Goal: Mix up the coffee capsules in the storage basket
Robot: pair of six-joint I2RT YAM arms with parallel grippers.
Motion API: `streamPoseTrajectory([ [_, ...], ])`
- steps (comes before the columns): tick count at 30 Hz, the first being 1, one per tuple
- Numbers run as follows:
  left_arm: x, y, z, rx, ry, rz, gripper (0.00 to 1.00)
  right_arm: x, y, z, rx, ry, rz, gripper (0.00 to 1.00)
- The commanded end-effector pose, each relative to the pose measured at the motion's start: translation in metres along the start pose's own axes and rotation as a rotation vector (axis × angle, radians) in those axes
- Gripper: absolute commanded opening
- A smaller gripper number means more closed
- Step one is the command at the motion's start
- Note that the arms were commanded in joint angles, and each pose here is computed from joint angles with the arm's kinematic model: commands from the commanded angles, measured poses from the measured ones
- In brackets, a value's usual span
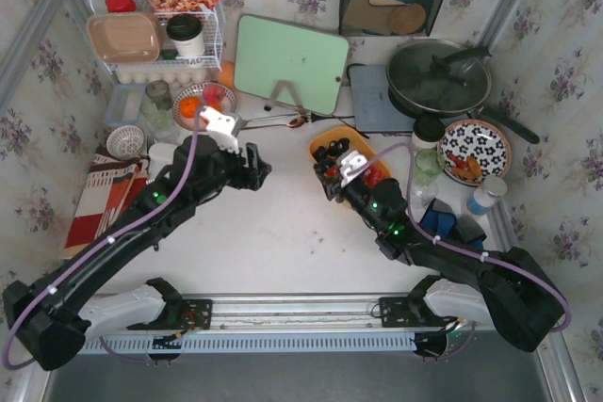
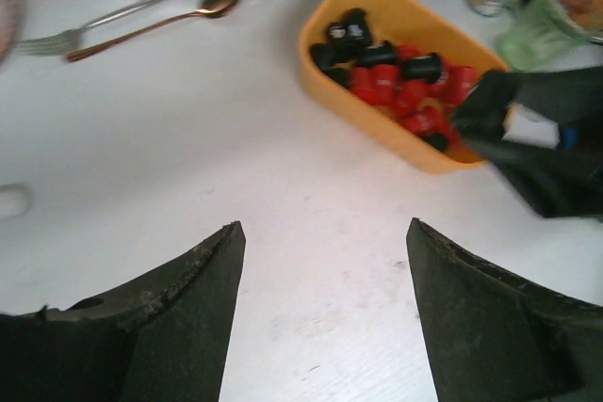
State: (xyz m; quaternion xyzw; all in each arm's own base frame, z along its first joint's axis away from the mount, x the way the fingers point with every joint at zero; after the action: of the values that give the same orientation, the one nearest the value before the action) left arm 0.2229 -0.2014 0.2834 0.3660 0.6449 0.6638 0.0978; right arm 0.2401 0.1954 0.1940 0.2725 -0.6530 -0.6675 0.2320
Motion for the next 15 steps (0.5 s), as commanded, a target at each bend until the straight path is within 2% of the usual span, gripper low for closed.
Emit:
streamPoseTrajectory([
  [1,0.02,-0.012,0.027,-0.021,0.236,-0.007,0.72,0.007,-0.016,-0.031,-0.269,-0.407,0.115,0.27],
  [8,0.036,-0.026,0.036,-0.008,0.307,-0.05,0.74,0.009,-0.047,-0.052,-0.496,-0.652,0.284,0.28],
  [15,0.035,-0.037,0.037,-0.012,0.308,-0.023,0.74,-0.006,-0.064,-0.075,-0.598,-0.674,0.282,0.3],
])
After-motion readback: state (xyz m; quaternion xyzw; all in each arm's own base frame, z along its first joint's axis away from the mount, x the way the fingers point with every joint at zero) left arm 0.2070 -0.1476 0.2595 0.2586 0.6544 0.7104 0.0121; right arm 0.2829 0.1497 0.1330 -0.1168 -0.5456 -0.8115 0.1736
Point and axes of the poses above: each gripper's point midway between its finger pads, its own x axis back along the fingers, its own z axis along the line the jaws close on, y = z × x, the point moved 7 cm from there along x, back along the fingers, and after that the axes turned 11 degrees about -x, right-handed, at the moved point
